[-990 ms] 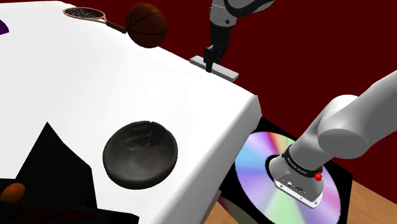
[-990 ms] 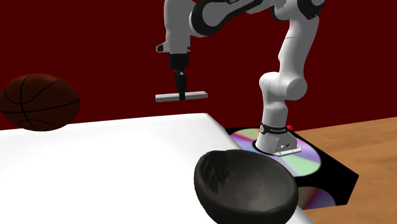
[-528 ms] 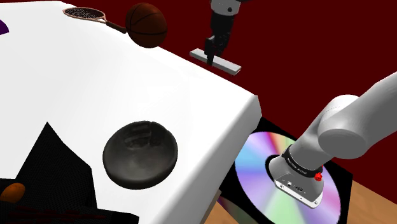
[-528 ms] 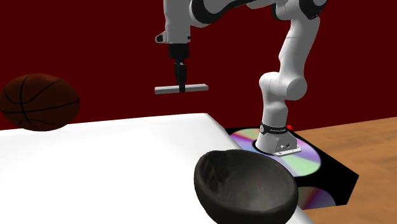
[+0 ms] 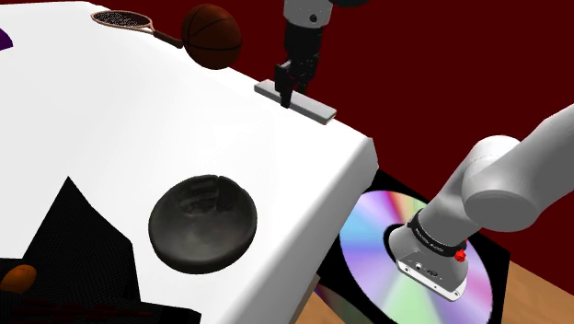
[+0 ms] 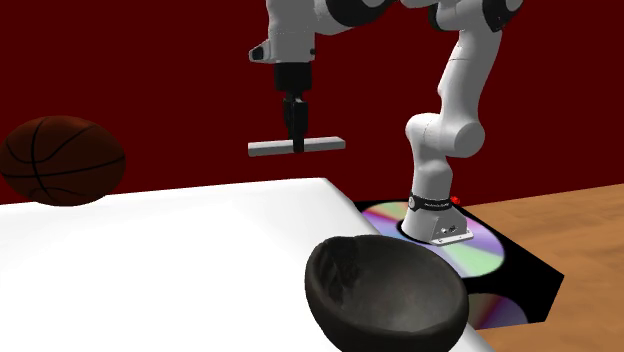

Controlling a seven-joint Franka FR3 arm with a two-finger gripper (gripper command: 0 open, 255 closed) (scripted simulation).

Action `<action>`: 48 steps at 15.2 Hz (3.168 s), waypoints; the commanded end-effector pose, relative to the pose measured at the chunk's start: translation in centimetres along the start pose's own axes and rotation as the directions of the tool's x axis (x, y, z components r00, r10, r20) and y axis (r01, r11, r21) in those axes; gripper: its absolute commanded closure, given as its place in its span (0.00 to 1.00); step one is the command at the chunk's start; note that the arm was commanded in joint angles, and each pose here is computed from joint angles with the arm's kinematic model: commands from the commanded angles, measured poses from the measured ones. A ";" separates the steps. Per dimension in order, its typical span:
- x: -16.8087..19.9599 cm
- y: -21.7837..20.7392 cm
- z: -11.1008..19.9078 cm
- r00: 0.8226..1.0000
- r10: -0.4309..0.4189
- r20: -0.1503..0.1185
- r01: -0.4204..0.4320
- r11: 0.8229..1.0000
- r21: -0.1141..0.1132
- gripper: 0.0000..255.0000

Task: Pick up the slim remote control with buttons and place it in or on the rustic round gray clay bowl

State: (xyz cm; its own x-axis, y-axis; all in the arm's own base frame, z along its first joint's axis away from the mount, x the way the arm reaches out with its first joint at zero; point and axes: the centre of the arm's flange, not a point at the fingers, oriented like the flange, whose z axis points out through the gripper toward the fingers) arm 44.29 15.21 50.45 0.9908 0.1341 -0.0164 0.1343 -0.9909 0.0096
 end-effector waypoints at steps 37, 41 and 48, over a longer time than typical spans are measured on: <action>-4.0 -31.1 7.0 1.000 0.001 0.000 -0.001 1.000 0.000 1.00; -4.0 -31.1 7.0 1.000 0.001 0.000 -0.001 1.000 0.000 1.00; -4.0 -31.1 7.0 1.000 0.001 0.000 -0.001 1.000 0.000 0.00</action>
State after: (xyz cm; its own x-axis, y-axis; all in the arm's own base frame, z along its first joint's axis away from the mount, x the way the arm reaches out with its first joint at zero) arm 36.05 45.46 43.26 0.9910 0.1329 -0.0161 0.1331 -0.9911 0.0096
